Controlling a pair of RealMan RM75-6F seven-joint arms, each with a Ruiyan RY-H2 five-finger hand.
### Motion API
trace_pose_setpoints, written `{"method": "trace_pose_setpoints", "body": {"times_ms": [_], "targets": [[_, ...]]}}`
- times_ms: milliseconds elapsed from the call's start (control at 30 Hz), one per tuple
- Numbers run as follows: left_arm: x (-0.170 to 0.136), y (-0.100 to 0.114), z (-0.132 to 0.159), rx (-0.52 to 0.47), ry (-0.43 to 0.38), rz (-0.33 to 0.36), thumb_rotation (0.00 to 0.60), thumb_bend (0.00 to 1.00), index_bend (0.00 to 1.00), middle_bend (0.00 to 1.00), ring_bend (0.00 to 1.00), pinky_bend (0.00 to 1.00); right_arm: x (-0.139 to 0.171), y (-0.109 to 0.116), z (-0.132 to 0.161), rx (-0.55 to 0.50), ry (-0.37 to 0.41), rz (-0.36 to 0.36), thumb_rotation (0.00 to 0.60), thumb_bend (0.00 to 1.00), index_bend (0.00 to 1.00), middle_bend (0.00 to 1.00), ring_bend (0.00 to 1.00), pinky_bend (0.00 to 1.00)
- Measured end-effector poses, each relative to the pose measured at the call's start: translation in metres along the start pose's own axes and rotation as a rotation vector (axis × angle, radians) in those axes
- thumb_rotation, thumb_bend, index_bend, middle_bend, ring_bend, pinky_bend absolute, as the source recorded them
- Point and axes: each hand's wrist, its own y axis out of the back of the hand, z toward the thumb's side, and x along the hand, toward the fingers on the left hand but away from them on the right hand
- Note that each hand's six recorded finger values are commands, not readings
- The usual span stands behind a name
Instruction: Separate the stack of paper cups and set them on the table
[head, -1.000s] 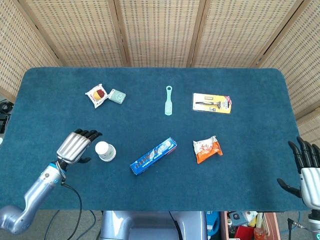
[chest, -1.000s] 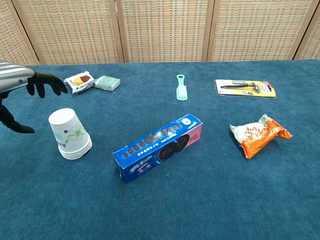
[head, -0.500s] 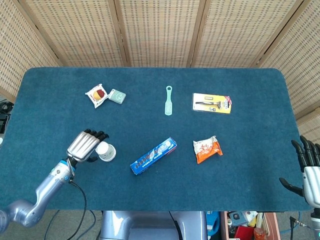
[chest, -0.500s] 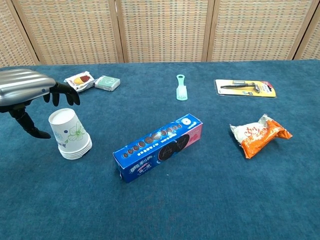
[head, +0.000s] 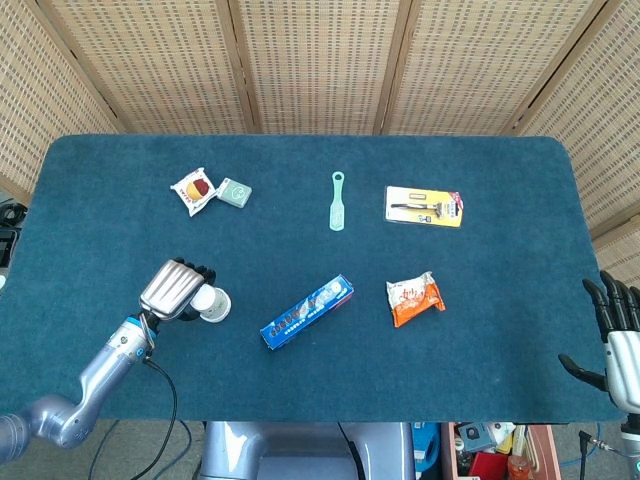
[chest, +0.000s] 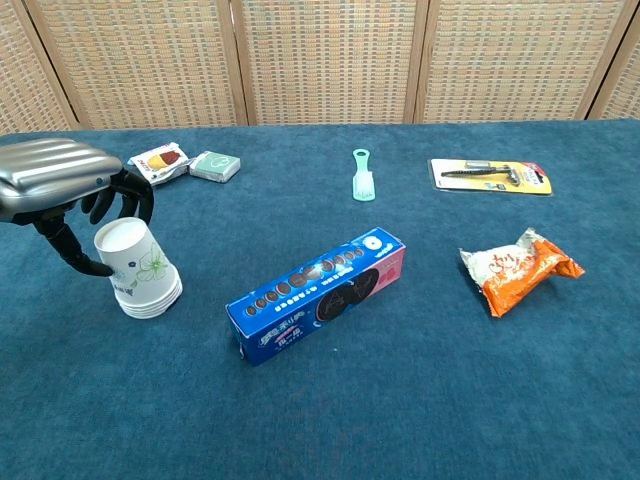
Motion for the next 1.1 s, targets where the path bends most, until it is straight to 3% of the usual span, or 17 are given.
{"method": "trace_pose_setpoints", "body": {"times_ms": [267, 467, 700, 867, 967, 1100], "targets": [[-0.003, 0.013, -0.009, -0.074, 0.02, 0.052, 0.6, 0.16, 0.51, 0.53, 0.56, 0.49, 0.001, -0.002, 0.002, 0.009, 0.005, 0.008, 0.6, 0.0, 0.0, 0.0, 0.0, 0.0], [-0.009, 0.032, -0.021, -0.297, 0.039, 0.116, 0.6, 0.17, 0.51, 0.54, 0.56, 0.49, 0.0, -0.008, 0.008, 0.028, 0.027, 0.023, 0.6, 0.0, 0.0, 0.0, 0.0, 0.0], [-0.014, 0.048, -0.037, -0.745, 0.027, 0.191, 0.6, 0.17, 0.52, 0.54, 0.57, 0.49, -0.005, -0.016, 0.023, 0.022, 0.093, -0.025, 0.6, 0.0, 0.0, 0.0, 0.0, 0.0], [-0.008, 0.051, -0.038, -1.088, -0.002, 0.2, 0.6, 0.17, 0.52, 0.54, 0.57, 0.5, -0.015, -0.022, 0.041, 0.049, 0.213, -0.087, 0.6, 0.0, 0.07, 0.0, 0.0, 0.0], [0.003, 0.051, -0.029, -1.304, -0.026, 0.18, 0.6, 0.17, 0.52, 0.54, 0.57, 0.5, -0.026, -0.025, 0.054, 0.072, 0.314, -0.119, 0.6, 0.0, 0.11, 0.0, 0.0, 0.0], [0.032, 0.047, 0.001, -1.535, -0.052, 0.08, 0.6, 0.18, 0.52, 0.54, 0.57, 0.5, -0.046, -0.026, 0.074, 0.071, 0.446, -0.139, 0.6, 0.0, 0.13, 0.01, 0.0, 0.0]]}}
